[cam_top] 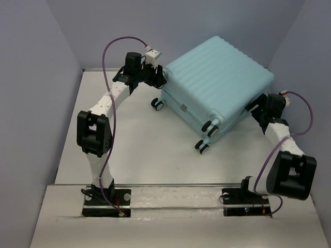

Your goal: Pack the luggage

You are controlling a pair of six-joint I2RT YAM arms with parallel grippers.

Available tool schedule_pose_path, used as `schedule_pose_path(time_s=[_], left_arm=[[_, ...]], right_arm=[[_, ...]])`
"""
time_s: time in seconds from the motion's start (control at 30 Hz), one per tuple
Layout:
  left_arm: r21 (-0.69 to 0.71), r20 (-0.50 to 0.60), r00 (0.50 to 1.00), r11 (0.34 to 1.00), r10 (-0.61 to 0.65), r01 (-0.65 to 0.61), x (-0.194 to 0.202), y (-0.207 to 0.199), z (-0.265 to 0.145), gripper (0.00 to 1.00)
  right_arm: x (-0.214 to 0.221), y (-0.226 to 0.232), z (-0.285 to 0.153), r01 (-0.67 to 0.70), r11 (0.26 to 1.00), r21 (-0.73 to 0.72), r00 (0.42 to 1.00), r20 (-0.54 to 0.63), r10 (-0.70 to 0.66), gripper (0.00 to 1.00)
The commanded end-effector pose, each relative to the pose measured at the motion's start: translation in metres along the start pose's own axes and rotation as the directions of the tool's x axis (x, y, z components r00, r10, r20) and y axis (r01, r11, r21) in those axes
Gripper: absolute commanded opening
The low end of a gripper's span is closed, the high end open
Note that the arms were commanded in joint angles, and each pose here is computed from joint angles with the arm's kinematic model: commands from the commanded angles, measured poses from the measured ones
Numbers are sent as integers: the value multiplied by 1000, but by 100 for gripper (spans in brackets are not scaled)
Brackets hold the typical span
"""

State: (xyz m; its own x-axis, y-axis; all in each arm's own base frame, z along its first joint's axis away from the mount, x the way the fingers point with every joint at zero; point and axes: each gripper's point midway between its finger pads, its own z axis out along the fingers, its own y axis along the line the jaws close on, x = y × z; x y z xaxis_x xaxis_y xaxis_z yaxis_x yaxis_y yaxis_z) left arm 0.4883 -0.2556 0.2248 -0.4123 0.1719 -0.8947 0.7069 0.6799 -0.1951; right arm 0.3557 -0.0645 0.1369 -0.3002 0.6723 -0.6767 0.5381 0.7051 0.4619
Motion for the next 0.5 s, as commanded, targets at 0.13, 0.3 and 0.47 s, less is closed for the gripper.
schedule_pose_path(time_s=[0.13, 0.3, 0.47], left_arm=[[79, -32, 996, 993, -89, 91, 28, -30, 8, 6], [130, 43, 982, 976, -184, 177, 24, -63, -18, 6], [109, 33, 970, 966, -241, 236, 43, -94, -33, 6]], right_arm=[[37, 209, -3, 157, 723, -673, 951, -96, -295, 83], [68, 260, -14, 154, 628, -763, 919, -123, -375, 84], [112, 285, -28, 119, 542, -832, 865, -180, -468, 84]])
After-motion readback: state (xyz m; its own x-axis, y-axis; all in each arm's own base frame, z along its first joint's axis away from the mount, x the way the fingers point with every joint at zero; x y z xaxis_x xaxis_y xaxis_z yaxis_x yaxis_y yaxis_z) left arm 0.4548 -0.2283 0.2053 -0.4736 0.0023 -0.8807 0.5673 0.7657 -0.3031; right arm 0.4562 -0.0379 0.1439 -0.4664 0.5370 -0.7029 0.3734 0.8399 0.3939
